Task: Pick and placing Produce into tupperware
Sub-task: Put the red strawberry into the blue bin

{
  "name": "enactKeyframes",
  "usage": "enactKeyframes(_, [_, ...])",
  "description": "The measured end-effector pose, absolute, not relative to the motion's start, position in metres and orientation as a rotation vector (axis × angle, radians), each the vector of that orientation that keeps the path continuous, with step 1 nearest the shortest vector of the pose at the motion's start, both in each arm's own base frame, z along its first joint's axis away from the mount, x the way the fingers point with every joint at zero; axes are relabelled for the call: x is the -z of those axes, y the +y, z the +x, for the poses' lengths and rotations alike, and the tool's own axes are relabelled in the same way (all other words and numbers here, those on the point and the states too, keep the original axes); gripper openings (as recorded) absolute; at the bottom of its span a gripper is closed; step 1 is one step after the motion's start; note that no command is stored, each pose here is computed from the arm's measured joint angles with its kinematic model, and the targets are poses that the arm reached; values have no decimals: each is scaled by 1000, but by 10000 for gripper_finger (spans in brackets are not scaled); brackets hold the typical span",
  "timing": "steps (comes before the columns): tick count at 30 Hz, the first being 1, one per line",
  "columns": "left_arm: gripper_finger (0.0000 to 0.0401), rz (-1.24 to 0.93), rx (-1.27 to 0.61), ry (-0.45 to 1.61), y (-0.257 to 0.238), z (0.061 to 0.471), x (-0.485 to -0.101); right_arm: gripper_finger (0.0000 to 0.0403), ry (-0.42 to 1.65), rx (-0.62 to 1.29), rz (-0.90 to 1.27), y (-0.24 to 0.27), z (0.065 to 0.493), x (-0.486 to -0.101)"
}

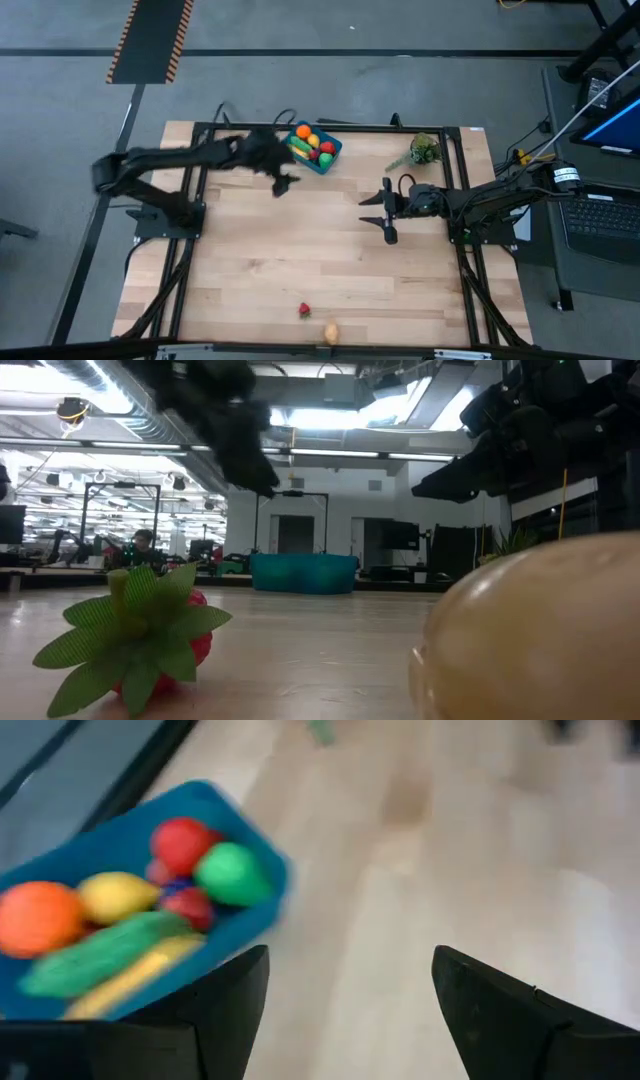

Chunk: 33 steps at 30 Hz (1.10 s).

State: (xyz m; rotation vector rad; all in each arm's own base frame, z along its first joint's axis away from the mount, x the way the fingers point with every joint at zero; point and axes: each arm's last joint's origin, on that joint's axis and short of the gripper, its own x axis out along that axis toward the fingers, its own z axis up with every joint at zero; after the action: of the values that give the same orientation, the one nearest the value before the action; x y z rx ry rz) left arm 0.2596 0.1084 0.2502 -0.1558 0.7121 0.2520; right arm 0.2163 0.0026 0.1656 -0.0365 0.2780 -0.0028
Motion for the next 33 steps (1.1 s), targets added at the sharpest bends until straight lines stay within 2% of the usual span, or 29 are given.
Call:
enactKeyframes(8, [273,-140,-149,457,48,199,-230,210,245,8,-12,3,217,-169])
enactKeyframes(21, [273,-94,14,215,11,156,-192,210,224,16,-10,2,218,-171])
enactKeyframes(26, [273,-109,28,228,8,151,-175,210,224,17,-11,2,218,-171])
enactKeyframes(33, [273,-178,22,250,7,150,-171,210,224,17,-12,2,218,-171])
